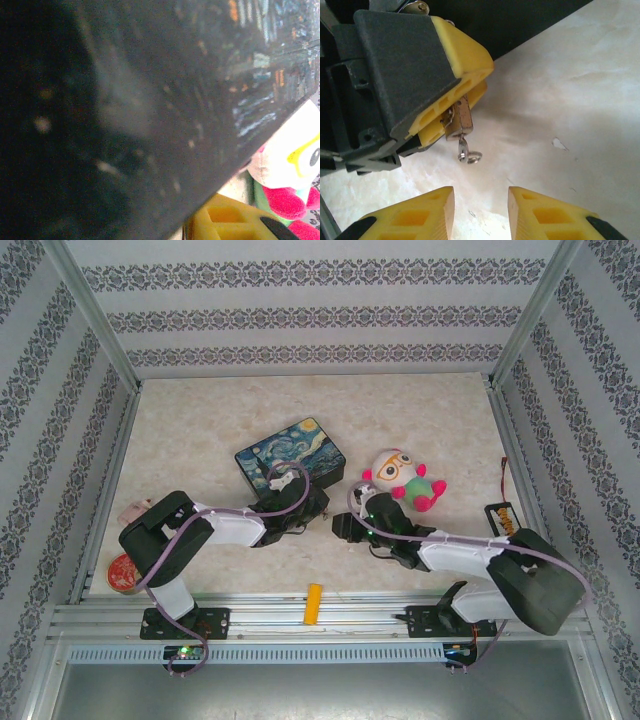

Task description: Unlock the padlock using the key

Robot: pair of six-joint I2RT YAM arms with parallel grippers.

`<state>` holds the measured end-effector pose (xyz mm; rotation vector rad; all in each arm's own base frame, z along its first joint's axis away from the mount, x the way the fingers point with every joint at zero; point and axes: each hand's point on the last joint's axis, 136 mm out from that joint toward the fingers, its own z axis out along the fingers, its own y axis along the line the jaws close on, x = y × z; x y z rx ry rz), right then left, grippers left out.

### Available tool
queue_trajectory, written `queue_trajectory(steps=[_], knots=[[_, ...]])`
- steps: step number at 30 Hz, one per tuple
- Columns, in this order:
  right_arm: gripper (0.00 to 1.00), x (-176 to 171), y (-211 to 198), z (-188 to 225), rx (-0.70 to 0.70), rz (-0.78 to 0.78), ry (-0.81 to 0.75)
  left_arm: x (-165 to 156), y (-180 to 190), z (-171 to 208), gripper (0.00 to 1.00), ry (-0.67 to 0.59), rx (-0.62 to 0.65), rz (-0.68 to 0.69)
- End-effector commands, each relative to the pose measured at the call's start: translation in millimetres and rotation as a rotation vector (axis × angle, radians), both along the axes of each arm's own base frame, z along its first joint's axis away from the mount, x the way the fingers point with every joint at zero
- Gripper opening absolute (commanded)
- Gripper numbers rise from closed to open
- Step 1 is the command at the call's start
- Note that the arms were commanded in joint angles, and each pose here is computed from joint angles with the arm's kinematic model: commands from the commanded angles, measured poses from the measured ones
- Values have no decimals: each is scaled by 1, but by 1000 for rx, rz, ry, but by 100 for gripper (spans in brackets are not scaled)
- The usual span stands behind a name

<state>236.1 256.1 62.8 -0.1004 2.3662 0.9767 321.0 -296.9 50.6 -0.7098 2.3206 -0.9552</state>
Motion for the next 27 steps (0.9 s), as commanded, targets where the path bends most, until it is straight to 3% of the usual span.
queue_trajectory(steps=[1, 15, 21, 27], knots=[[34, 10, 18, 15, 81, 10, -27, -19, 5, -24, 17, 111, -10, 1], [25, 27, 30, 4, 137, -20, -25, -19, 3, -24, 17, 110, -11, -9], [5, 34, 27, 4, 168, -37, -28, -19, 3, -23, 23, 102, -11, -14], [5, 40, 29, 8, 217, -44, -29, -16, 2, -13, 35, 51, -5, -38]])
